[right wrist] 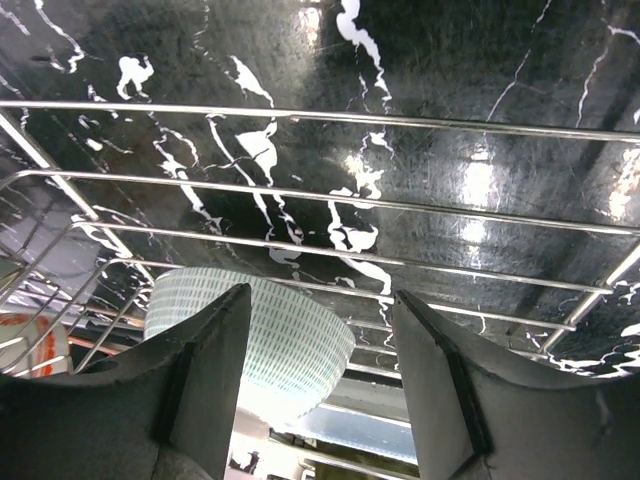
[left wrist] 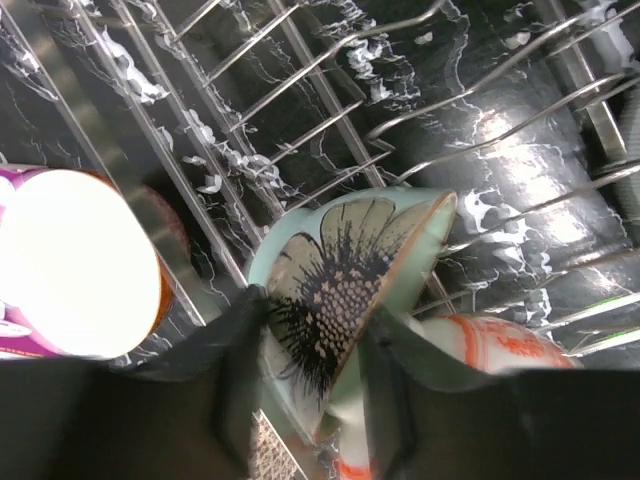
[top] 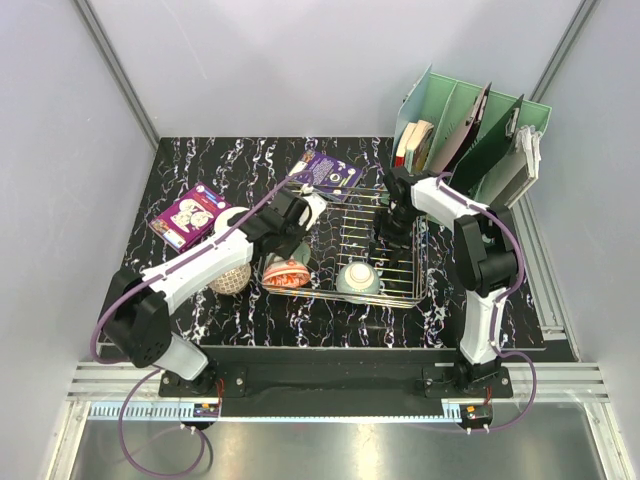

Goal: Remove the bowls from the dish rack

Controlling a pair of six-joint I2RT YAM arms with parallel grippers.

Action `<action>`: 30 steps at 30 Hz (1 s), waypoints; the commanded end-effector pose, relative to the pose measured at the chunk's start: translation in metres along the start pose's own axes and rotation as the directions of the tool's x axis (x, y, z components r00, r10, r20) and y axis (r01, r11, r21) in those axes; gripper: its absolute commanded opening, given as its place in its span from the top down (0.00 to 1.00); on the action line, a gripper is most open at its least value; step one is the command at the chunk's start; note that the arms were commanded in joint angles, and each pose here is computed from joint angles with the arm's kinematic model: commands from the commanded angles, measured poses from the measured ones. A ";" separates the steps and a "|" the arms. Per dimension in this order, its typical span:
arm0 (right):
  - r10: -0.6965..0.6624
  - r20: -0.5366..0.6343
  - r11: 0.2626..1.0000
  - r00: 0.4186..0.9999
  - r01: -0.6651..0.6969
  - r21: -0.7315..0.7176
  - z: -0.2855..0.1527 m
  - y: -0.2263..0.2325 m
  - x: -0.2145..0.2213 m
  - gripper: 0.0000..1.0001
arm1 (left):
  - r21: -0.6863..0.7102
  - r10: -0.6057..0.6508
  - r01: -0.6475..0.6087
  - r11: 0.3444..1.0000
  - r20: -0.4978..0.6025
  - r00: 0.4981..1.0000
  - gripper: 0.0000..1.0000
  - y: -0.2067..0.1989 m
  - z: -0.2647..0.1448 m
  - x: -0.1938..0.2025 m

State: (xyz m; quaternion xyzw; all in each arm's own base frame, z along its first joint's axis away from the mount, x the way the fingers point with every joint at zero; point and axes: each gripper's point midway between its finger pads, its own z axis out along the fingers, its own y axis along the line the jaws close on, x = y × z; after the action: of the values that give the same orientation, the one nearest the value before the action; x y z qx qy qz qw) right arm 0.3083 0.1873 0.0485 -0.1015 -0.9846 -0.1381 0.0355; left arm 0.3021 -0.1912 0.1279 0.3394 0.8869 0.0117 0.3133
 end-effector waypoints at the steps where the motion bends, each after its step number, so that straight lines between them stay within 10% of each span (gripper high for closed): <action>1: -0.027 -0.011 1.000 1.000 0.027 -0.011 0.006 0.002 0.001 0.35 | -0.019 -0.018 0.018 1.000 0.035 0.999 0.73 0.005 0.000 -0.015; 12: -0.021 -0.028 1.000 0.999 0.020 -0.016 0.015 -0.001 0.005 0.45 | -0.141 -0.024 0.034 0.989 0.070 0.997 1.00 0.023 -0.005 -0.032; 19: -0.024 -0.079 1.000 0.997 0.023 -0.009 0.027 -0.006 0.012 0.64 | -0.217 -0.023 0.056 0.975 0.151 0.988 1.00 0.035 -0.012 -0.066; 30: -0.057 -0.129 0.998 0.990 0.060 0.020 0.038 -0.020 0.024 0.67 | -0.281 0.054 0.034 0.959 0.298 0.953 1.00 0.008 -0.038 -0.114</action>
State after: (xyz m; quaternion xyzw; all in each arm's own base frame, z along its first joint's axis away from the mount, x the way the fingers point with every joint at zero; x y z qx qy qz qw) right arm 0.2921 0.1853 0.0221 -0.0823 -0.9841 -0.1389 0.0747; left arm 0.3088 -0.1789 0.1336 0.4081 0.8450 0.1763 0.2973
